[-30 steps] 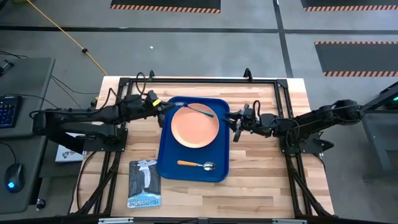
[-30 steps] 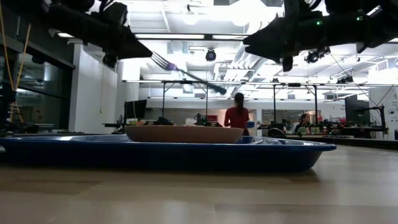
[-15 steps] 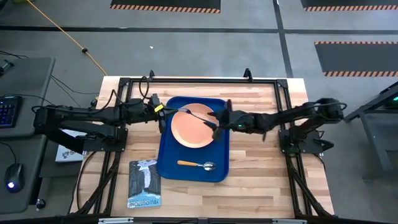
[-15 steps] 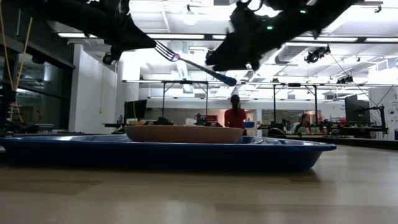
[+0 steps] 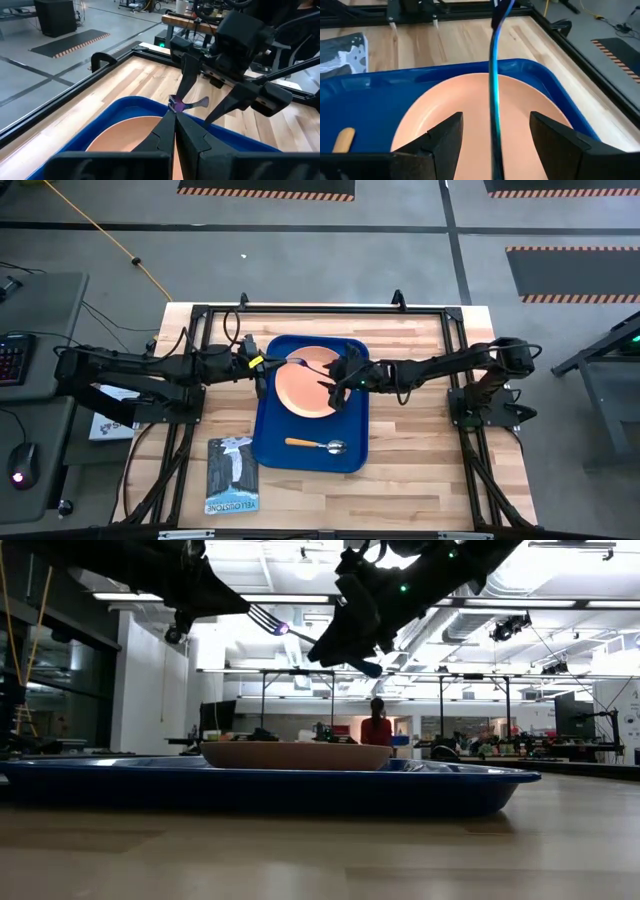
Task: Pick and place plate/cup/fork/spoon on tray
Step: Put the purple fork on the blue serving tray
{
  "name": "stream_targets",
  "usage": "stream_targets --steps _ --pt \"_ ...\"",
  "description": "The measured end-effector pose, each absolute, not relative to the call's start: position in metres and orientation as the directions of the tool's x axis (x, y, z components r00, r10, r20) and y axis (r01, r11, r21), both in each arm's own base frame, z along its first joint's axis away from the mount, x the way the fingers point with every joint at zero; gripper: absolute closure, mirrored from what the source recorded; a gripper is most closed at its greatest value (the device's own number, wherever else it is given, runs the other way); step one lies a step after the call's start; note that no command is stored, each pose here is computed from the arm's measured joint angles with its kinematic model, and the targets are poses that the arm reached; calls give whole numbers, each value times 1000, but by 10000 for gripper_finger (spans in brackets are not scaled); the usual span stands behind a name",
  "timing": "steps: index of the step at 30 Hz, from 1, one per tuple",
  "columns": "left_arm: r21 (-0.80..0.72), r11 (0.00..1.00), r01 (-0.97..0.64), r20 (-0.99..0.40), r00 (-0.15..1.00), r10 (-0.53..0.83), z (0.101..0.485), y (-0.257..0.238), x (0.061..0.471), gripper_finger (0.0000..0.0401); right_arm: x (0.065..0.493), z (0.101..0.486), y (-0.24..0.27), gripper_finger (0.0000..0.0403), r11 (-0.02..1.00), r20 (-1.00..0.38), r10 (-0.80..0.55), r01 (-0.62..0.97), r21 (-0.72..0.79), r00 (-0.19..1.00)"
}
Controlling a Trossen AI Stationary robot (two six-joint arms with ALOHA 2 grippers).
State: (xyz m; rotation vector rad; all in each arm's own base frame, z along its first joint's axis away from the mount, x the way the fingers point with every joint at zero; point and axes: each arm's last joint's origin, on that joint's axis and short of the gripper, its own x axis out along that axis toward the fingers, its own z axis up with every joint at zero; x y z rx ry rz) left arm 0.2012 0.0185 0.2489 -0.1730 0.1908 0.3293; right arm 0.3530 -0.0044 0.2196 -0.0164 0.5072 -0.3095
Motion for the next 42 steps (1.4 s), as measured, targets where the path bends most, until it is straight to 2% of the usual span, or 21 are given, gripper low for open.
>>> stream_targets --steps 4,8,12,17,18,22,28,31,36,42 --pt "-137 932 -336 -213 929 304 249 19 201 401 352 221 -5 184 949 -468 -309 300 -97 828" --pt "-136 932 -337 -214 928 304 249 19 201 401 352 222 -4 216 948 -469 -308 308 -80 828" --pt "-136 931 -339 -214 928 306 249 19 201 401 352 222 -4 280 948 -469 -308 311 -74 828" --pt "-127 916 -380 -211 913 349 249 20 201 401 352 222 -4 383 948 -468 -308 311 -74 828" --pt "-127 916 -380 -209 913 350 249 20 201 401 352 222 -4 392 949 -468 -306 308 -74 829" --pt "-126 916 -380 -214 913 349 249 20 201 401 352 221 -4 386 947 -472 -311 313 -77 825" --pt "-130 916 -380 -226 911 345 247 20 201 399 348 222 -4 396 947 -499 -311 306 -96 809" --pt "-121 900 -419 -227 894 386 248 21 198 390 339 223 -6 400 937 -545 -339 325 -126 767" --pt "-91 870 -485 -242 858 453 250 22 188 372 317 231 -8 401 908 -543 -404 395 -141 736" --pt "-25 854 -519 -218 837 502 246 23 180 354 279 232 -9 402 889 -452 -442 445 -107 775"
